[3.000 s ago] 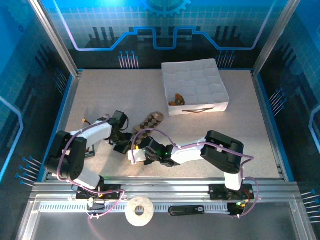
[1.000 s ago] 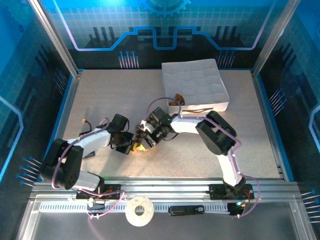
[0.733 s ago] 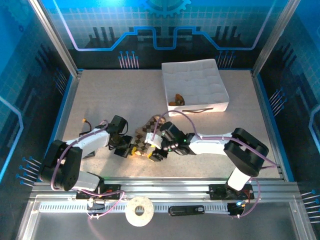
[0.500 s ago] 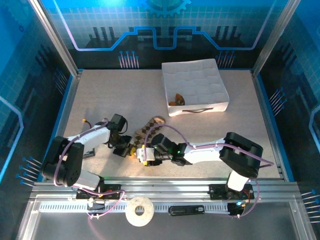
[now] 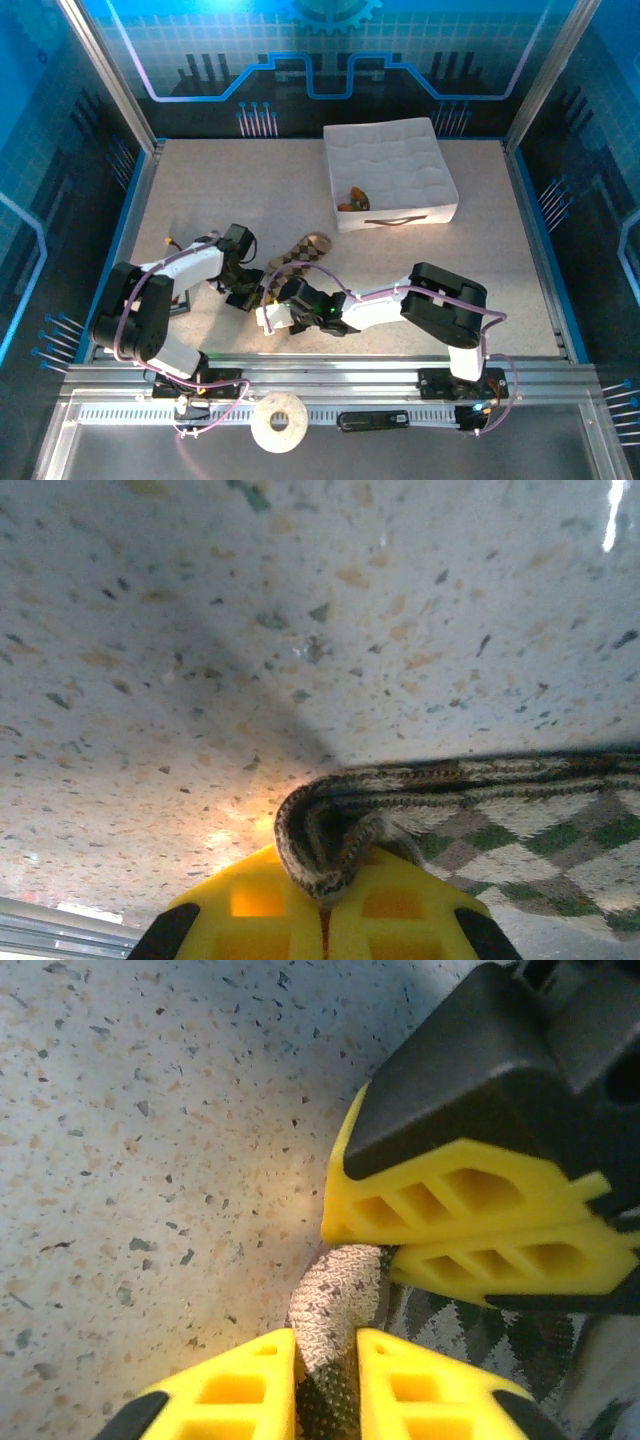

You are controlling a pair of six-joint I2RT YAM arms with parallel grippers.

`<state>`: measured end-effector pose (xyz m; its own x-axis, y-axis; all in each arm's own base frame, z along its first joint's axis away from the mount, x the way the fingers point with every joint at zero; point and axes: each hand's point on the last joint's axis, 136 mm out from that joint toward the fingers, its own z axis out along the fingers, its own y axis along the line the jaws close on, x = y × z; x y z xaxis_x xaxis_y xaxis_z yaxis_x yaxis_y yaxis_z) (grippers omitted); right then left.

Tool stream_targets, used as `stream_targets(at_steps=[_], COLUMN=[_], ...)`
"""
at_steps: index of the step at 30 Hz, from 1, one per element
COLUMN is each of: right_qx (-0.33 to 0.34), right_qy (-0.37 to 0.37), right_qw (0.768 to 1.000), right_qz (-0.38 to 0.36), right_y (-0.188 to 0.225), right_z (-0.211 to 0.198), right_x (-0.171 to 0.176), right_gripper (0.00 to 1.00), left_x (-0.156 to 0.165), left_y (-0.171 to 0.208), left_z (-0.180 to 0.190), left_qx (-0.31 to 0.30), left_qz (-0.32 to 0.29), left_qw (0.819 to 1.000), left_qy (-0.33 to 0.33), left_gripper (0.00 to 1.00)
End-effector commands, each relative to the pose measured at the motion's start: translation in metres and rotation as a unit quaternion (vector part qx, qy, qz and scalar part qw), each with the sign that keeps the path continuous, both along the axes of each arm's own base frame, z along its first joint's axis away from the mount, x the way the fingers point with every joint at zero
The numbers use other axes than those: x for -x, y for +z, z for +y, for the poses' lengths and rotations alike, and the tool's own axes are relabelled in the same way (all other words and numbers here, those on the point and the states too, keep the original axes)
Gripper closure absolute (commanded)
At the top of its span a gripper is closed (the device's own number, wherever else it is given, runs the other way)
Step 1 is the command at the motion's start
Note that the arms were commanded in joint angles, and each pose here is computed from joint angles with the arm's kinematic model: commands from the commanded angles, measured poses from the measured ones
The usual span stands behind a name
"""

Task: Roll the socks

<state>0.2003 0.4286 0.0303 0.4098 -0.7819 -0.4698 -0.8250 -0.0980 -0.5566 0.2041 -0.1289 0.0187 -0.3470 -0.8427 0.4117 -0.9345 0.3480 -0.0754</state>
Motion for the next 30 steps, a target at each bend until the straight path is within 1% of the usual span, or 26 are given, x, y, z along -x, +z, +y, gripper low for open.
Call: stream_targets(at_steps=[1, 3, 4, 6, 8, 10, 13, 17, 20, 22, 24, 26, 28, 30], right_qx=[0.033, 0.040, 0.043, 0.047, 0.045, 0.041, 0.031, 0.005, -0.019, -0.035, -0.046, -0.056, -0.062, -0.066], right_qy=[-0.037, -0.054, -0.060, -0.073, -0.083, -0.095, -0.106, -0.129, -0.151, -0.172, -0.188, -0.203, -0.210, -0.216], right_qw=[0.998, 0.997, 0.995, 0.991, 0.986, 0.977, 0.958, 0.921, 0.886, 0.856, 0.831, 0.809, 0.788, 0.776], right_qz=[0.028, 0.048, 0.065, 0.097, 0.140, 0.184, 0.263, 0.367, 0.439, 0.487, 0.522, 0.549, 0.576, 0.588], right_y=[-0.018, -0.024, -0.026, -0.031, -0.035, -0.040, -0.044, -0.045, -0.044, -0.046, -0.049, -0.052, -0.054, -0.055], right_z=[-0.012, -0.019, -0.023, -0.030, -0.034, -0.038, -0.040, -0.042, -0.045, -0.047, -0.050, -0.053, -0.056, -0.058], right_x=[-0.006, -0.006, -0.005, -0.003, 0.002, 0.005, 0.011, 0.013, 0.010, 0.006, 0.002, -0.002, -0.003, -0.006], right_gripper=[0.93, 0.99, 1.00, 1.00, 1.00, 1.00, 1.00, 1.00, 1.00, 1.00, 1.00, 1.00, 1.00, 1.00], left_x=[0.010, 0.005, 0.003, -0.002, -0.005, -0.009, -0.013, -0.017, -0.024, -0.031, -0.035, -0.035, -0.035, -0.034], left_y=[-0.002, 0.006, 0.010, 0.018, 0.026, 0.034, 0.045, 0.054, 0.057, 0.057, 0.055, 0.051, 0.045, 0.037], left_z=[0.009, 0.009, 0.009, 0.009, 0.009, 0.011, 0.019, 0.023, 0.020, 0.012, 0.006, 0.003, -0.001, -0.004], left_qx=[-0.022, -0.021, -0.019, -0.015, -0.011, -0.013, -0.027, -0.036, -0.025, -0.009, -0.001, -0.006, -0.009, -0.008], left_qz=[0.020, 0.006, -0.002, -0.017, -0.029, -0.042, -0.063, -0.099, -0.128, -0.156, -0.171, -0.172, -0.173, -0.169], left_qw=[1.000, 1.000, 1.000, 1.000, 1.000, 0.999, 0.998, 0.994, 0.991, 0.988, 0.985, 0.985, 0.985, 0.985], left_qy=[-0.010, -0.008, -0.007, -0.005, -0.001, 0.002, 0.008, 0.009, 0.001, -0.005, -0.011, -0.020, -0.024, -0.025], left_gripper=[1.00, 1.00, 0.94, 0.80, 0.64, 0.51, 0.37, 0.37, 0.42, 0.48, 0.52, 0.57, 0.58, 0.59])
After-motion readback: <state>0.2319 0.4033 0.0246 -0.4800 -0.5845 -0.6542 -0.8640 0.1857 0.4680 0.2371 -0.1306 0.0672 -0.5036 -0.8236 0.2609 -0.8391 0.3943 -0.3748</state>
